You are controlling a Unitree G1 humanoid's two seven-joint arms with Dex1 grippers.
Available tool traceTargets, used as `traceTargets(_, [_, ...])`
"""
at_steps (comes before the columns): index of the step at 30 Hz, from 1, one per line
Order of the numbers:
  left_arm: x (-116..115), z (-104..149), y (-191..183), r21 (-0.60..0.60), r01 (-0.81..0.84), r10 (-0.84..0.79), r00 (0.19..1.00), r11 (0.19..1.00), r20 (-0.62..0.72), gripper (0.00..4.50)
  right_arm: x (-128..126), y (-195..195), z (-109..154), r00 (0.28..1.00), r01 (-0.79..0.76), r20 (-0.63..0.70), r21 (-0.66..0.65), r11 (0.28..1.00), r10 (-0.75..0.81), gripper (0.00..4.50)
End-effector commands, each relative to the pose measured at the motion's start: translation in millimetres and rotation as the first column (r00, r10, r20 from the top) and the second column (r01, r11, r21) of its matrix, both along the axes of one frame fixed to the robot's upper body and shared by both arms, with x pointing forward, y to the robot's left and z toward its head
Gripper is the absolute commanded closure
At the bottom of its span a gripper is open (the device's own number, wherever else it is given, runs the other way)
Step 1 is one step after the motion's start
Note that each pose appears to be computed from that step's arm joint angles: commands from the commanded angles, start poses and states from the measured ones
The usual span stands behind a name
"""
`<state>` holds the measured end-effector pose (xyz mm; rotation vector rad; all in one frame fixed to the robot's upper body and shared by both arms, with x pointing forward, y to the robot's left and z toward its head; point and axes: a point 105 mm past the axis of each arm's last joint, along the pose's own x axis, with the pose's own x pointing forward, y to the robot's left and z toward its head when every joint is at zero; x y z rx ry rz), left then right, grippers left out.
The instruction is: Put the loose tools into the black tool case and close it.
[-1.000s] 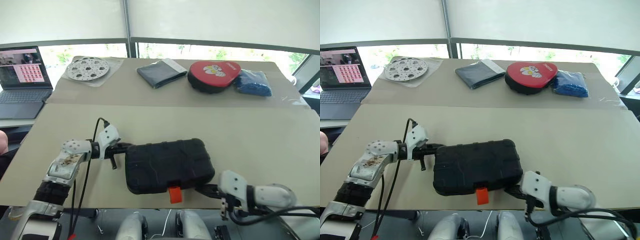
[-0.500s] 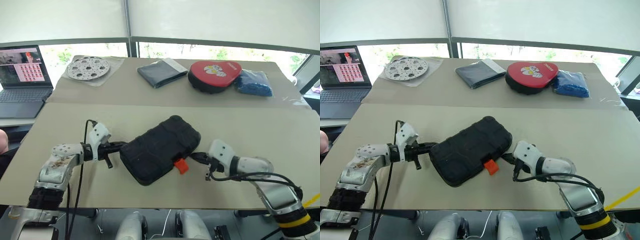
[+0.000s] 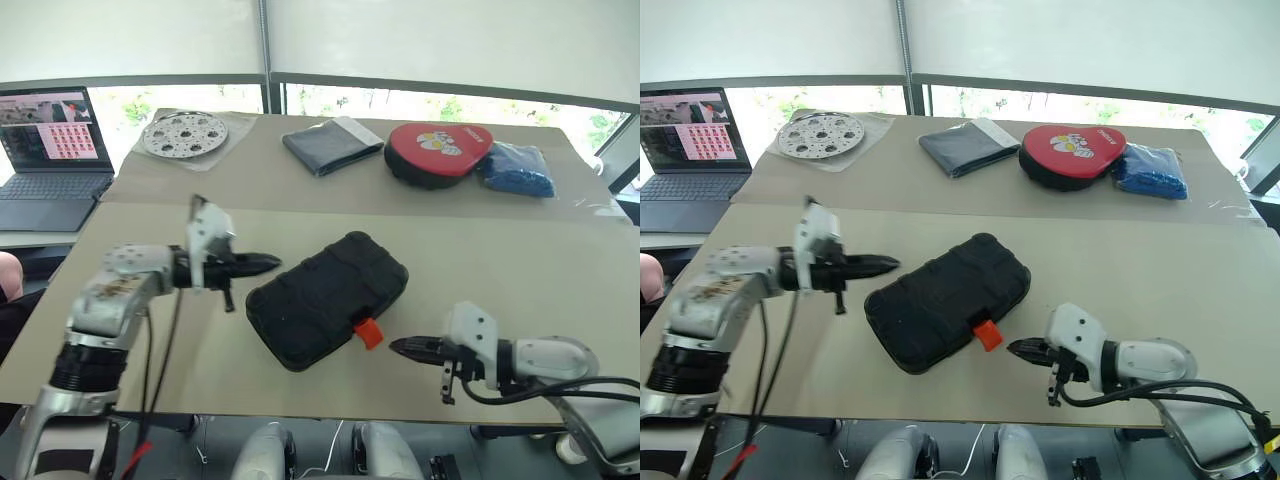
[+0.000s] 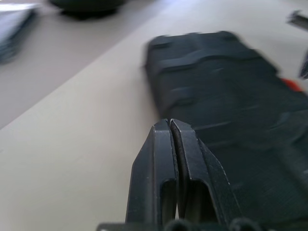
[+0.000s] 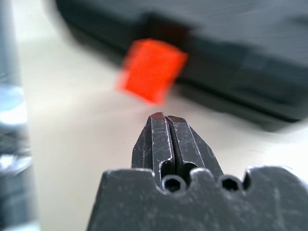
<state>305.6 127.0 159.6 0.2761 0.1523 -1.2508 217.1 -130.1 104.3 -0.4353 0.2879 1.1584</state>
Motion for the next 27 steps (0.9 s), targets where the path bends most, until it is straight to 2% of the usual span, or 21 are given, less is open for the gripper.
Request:
traceTargets(1, [2.9, 4.0, -11.8, 0.011, 0.022, -0.023, 0.998, 1.000, 0.051, 4.38, 2.5, 11.0, 2.3, 0.999, -0.018, 0.040, 0.010, 1.000, 0.018, 4.50])
traceTargets(23, [9.7, -35.9, -27.5, 0.111, 0.059, -0.062, 0.998, 0.992, 0.022, 4.38, 26.1, 35.3, -0.7, 0.991, 0.013, 0.128, 0.108, 0.994, -0.027, 4.50])
traceTargets(27, [8.7, -40.2, -27.0, 0.130, 0.062, -0.066, 0.998, 0.990, 0.021, 4.38, 26.2, 36.8, 5.9, 0.989, 0.012, 0.143, 0.154, 0.988, -0.034, 4.50])
